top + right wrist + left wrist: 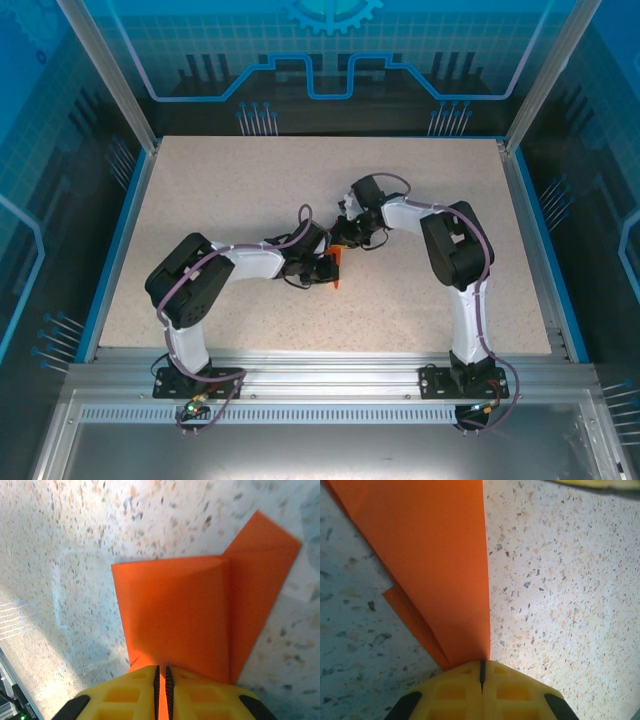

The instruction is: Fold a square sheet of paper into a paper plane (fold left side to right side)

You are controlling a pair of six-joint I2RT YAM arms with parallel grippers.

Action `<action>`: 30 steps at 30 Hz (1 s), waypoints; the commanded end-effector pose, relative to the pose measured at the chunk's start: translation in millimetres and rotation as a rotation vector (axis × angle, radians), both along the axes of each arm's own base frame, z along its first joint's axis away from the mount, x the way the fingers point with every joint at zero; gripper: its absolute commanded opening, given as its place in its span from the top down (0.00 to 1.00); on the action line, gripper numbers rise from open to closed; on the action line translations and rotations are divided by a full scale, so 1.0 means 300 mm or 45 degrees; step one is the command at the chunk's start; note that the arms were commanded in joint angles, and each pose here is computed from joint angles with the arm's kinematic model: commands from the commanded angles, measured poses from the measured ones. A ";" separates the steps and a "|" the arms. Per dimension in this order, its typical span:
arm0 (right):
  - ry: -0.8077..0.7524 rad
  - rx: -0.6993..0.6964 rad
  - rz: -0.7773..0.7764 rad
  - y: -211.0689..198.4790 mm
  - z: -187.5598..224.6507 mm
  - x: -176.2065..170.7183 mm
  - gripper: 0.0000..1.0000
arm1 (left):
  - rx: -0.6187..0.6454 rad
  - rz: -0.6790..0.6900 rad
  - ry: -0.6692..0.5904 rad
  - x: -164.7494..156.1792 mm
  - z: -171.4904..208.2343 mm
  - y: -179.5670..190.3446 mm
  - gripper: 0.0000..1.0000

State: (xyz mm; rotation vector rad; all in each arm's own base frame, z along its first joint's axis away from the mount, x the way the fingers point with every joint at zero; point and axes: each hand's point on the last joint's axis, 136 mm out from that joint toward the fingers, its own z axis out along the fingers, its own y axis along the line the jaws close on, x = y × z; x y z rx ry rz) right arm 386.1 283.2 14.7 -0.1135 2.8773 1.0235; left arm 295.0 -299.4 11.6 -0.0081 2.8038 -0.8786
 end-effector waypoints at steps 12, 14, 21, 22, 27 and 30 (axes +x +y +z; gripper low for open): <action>-0.089 -0.095 -0.085 -0.110 -0.034 0.234 0.85 | 0.308 0.001 0.198 -0.136 -0.196 0.153 0.96; -0.102 -0.103 -0.091 -0.114 -0.028 0.263 0.85 | 0.308 0.001 0.199 -0.138 -0.197 0.153 0.96; -0.168 -0.061 -0.112 -0.116 0.040 0.349 0.84 | 0.290 0.010 0.185 -0.134 -0.182 0.147 0.96; -0.178 -0.055 -0.108 -0.118 0.057 0.348 0.84 | 0.285 0.010 0.179 -0.132 -0.176 0.145 0.96; -0.312 -0.032 -0.083 -0.145 0.278 0.282 0.83 | 0.270 0.013 0.157 -0.120 -0.155 0.136 0.96; -0.301 0.021 -0.069 -0.144 0.317 0.191 0.83 | 0.269 0.017 0.151 -0.114 -0.150 0.136 0.95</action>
